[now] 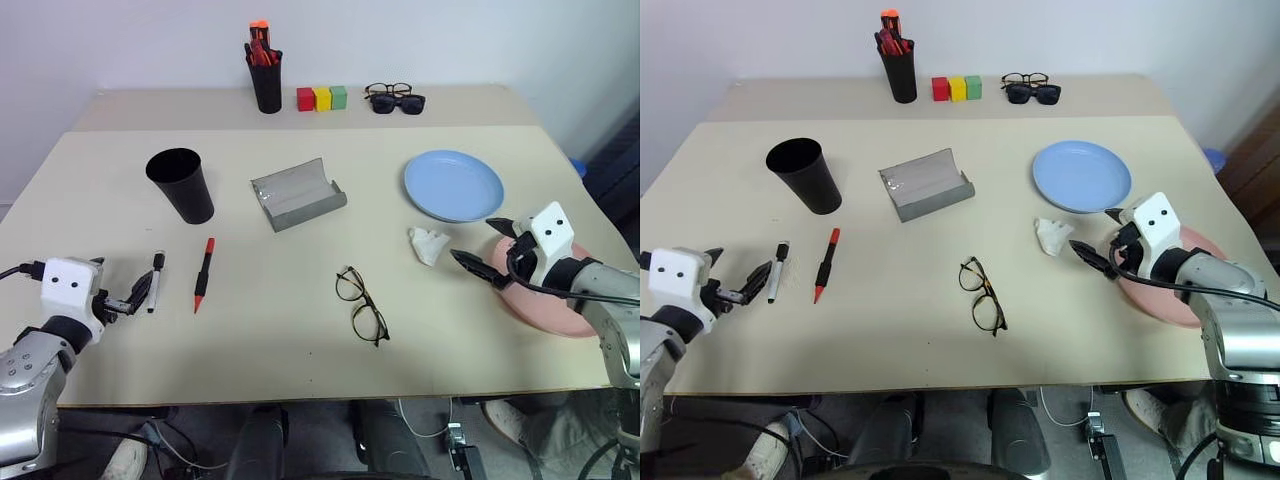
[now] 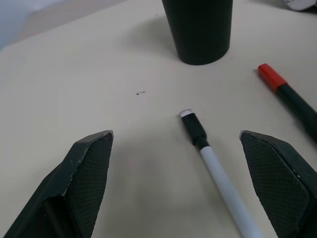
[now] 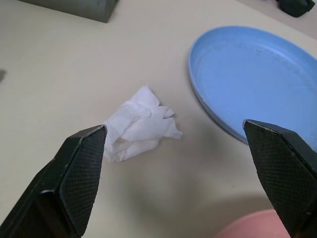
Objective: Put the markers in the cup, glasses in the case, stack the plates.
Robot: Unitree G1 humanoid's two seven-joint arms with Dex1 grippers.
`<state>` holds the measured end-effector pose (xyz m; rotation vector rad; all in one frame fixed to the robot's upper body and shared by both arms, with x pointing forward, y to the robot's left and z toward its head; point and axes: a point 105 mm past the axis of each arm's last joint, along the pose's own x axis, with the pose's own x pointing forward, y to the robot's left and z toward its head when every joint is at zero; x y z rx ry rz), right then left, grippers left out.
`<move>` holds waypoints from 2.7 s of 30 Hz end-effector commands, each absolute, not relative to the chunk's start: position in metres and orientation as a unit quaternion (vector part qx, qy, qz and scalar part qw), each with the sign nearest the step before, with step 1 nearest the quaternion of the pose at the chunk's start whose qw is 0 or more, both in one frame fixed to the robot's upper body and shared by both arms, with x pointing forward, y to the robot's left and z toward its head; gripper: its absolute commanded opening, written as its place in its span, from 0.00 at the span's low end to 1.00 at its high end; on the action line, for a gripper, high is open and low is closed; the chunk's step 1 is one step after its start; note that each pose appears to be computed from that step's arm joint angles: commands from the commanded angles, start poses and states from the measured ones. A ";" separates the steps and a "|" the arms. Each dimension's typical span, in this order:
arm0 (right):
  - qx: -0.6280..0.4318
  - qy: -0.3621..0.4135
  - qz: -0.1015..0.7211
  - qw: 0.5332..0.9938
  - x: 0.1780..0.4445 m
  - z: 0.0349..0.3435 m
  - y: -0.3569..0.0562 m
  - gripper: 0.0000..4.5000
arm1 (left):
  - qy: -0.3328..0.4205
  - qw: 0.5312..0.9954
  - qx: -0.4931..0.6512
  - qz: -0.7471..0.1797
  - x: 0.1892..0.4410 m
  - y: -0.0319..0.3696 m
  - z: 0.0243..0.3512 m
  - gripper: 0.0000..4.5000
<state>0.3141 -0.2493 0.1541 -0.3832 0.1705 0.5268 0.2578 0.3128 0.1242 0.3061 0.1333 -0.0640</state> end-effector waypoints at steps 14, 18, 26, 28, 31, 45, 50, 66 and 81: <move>-0.173 -0.012 0.413 0.894 0.320 0.168 -0.133 1.00 | 0.119 0.986 0.075 0.088 0.295 0.311 0.134 0.97; -0.158 -0.038 0.465 0.870 0.310 0.172 -0.088 1.00 | 0.152 0.983 0.049 0.087 0.311 0.297 0.135 0.97; -0.125 -0.063 0.505 0.851 0.293 0.182 -0.041 1.00 | 0.320 0.943 0.027 0.092 0.305 0.295 0.107 0.85; -0.127 -0.060 0.504 0.852 0.293 0.181 -0.042 1.00 | 0.323 0.941 0.021 0.101 0.306 0.298 0.108 0.67; -0.129 -0.058 0.502 0.853 0.293 0.181 -0.045 1.00 | 0.323 0.939 0.021 0.117 0.306 0.298 0.107 0.34; -0.094 -0.130 0.468 0.869 0.315 0.216 -0.021 1.00 | -0.210 0.958 0.058 0.186 0.344 0.313 0.310 0.00; -0.087 -0.149 0.493 0.853 0.313 0.222 -0.001 1.00 | -0.236 0.958 0.127 0.098 0.385 0.263 0.320 0.00; -0.090 -0.155 0.478 0.860 0.315 0.221 -0.008 1.00 | -0.210 0.969 0.104 0.080 0.414 0.260 0.266 0.42; -0.094 -0.143 0.481 0.860 0.315 0.214 -0.012 1.00 | -0.128 0.970 0.071 -0.194 0.313 0.191 0.237 0.71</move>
